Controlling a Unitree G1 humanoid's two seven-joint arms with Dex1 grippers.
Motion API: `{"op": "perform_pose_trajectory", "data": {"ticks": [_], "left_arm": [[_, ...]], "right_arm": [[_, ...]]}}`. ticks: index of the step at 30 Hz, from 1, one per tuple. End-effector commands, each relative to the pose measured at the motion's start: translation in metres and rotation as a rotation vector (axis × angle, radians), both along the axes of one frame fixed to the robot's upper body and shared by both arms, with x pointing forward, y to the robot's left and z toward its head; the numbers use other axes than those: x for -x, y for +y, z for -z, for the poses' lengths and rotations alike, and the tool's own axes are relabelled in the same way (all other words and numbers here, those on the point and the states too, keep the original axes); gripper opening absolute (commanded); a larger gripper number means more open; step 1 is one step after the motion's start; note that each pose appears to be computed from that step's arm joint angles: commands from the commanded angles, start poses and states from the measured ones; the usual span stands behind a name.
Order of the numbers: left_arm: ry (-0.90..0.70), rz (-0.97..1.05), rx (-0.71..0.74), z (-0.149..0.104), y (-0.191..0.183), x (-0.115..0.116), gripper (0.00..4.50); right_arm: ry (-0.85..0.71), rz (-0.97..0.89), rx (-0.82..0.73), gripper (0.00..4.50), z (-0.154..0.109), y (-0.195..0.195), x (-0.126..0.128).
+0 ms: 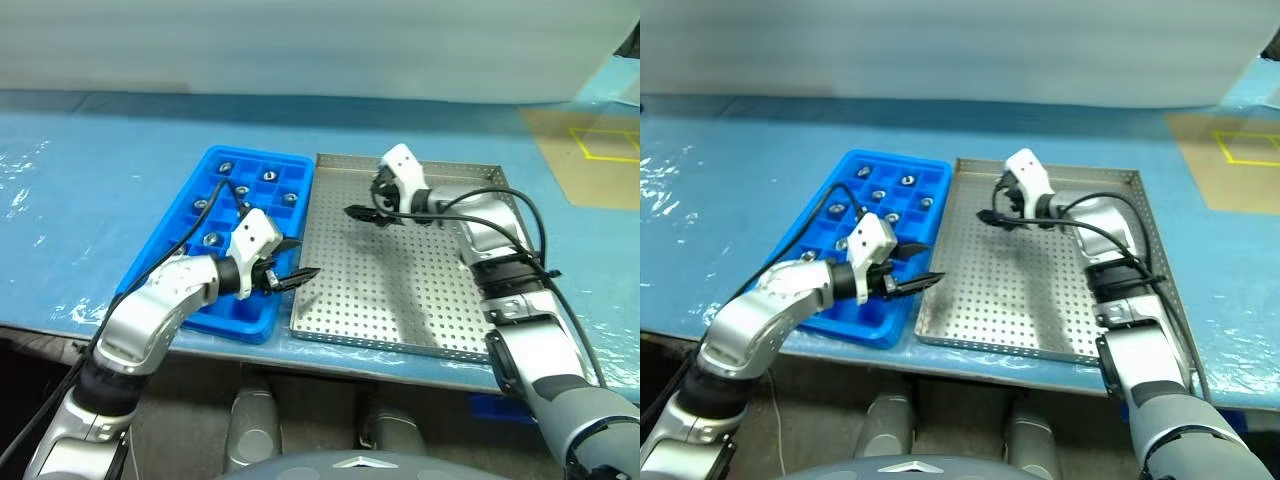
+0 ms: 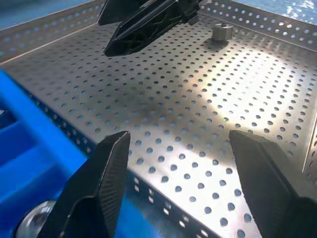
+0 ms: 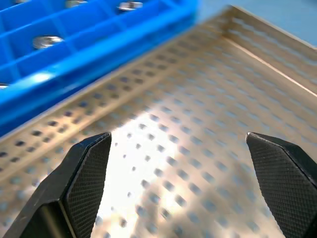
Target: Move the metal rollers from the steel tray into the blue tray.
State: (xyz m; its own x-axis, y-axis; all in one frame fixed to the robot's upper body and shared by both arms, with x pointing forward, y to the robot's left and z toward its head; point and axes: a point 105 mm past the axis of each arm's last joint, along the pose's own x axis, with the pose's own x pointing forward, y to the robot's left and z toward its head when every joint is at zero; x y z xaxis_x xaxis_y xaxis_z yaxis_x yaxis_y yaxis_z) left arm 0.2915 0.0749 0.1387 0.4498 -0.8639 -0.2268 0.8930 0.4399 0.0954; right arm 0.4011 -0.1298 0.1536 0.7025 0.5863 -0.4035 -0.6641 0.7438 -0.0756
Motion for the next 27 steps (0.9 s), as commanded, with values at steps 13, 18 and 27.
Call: {"op": "perform_pose_trajectory", "data": {"ticks": [13, 18, 27], "left_arm": [[-0.066, 0.13, -0.082, -0.003, -0.034, -0.031, 3.37], [-0.072, 0.146, -0.077, -0.005, -0.043, -0.031, 3.37], [-0.079, 0.149, -0.071, -0.007, -0.046, -0.03, 3.37]], "right_arm": [[-0.034, 0.429, -0.072, 4.44, 0.001, -0.096, 0.007], [0.009, 0.491, -0.068, 4.44, 0.01, -0.114, 0.011], [0.1, 0.496, -0.048, 4.44, 0.029, -0.127, 0.026]]}}
